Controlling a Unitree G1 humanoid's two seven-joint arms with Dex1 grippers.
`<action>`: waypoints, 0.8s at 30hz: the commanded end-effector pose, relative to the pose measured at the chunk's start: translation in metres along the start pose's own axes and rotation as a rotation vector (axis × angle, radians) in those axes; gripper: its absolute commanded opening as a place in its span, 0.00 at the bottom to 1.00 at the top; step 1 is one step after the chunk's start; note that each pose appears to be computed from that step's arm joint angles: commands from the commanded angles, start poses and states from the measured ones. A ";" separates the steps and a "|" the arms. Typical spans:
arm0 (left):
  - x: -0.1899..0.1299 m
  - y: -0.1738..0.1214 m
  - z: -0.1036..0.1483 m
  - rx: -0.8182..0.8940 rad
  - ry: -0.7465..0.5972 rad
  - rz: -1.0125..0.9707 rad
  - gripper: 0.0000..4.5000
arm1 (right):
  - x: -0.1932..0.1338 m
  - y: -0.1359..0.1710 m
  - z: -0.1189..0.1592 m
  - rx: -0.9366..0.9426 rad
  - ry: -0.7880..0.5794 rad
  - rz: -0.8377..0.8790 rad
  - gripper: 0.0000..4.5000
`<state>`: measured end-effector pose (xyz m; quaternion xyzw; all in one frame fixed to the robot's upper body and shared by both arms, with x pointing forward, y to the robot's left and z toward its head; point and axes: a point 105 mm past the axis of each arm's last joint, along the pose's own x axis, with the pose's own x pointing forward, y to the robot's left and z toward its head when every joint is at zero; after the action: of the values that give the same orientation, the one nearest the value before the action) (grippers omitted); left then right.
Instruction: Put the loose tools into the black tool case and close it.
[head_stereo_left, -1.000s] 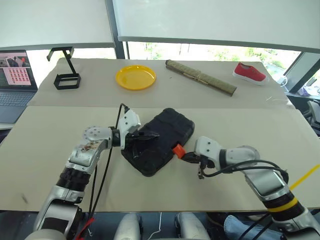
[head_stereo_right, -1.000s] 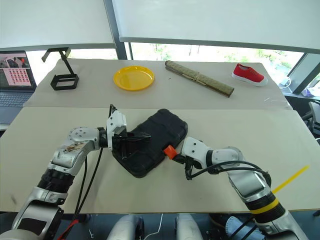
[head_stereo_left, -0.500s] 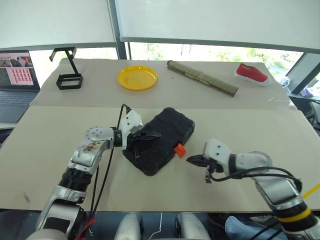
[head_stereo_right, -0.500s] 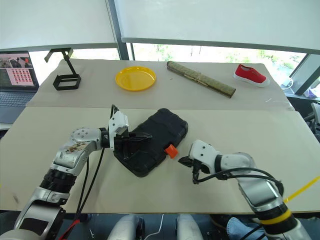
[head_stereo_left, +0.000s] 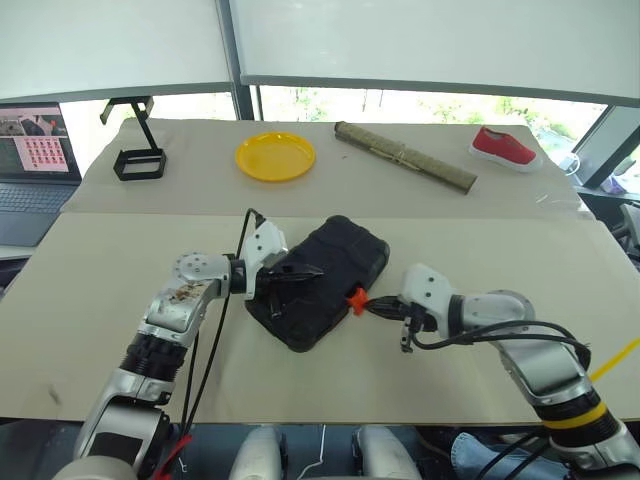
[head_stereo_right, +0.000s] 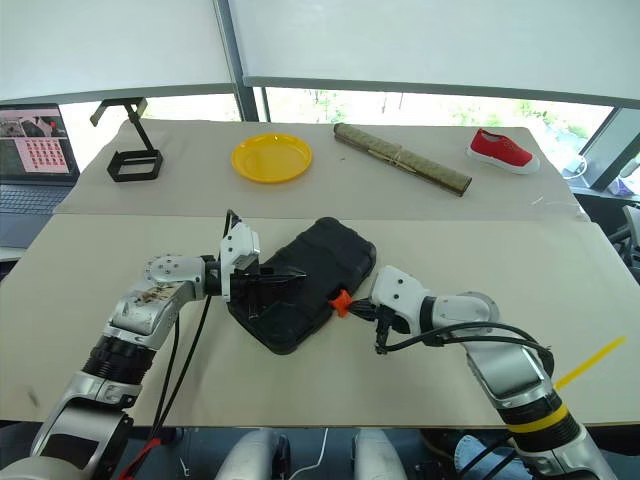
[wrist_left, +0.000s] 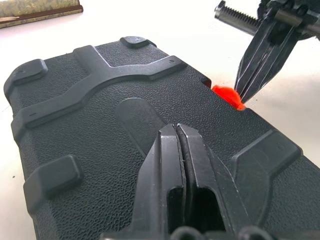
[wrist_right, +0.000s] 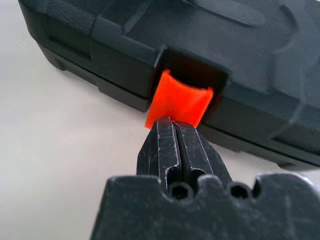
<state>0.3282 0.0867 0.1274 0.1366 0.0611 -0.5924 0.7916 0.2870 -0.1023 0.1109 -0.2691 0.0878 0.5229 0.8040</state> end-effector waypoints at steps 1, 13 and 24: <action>0.003 -0.008 -0.029 -0.082 0.084 -0.012 0.03 | 0.004 -0.005 0.013 -0.057 -0.046 -0.016 0.01; 0.004 -0.009 -0.032 -0.103 0.098 -0.016 0.03 | 0.017 -0.011 0.017 -0.062 -0.096 -0.040 0.01; 0.002 -0.010 -0.046 -0.164 0.185 -0.005 0.03 | 0.035 -0.015 0.026 -0.042 -0.146 -0.034 0.01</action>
<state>0.3299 0.0923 0.1231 0.1323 0.0969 -0.5798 0.7980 0.3071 -0.0821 0.0908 -0.2402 0.0837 0.5241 0.8128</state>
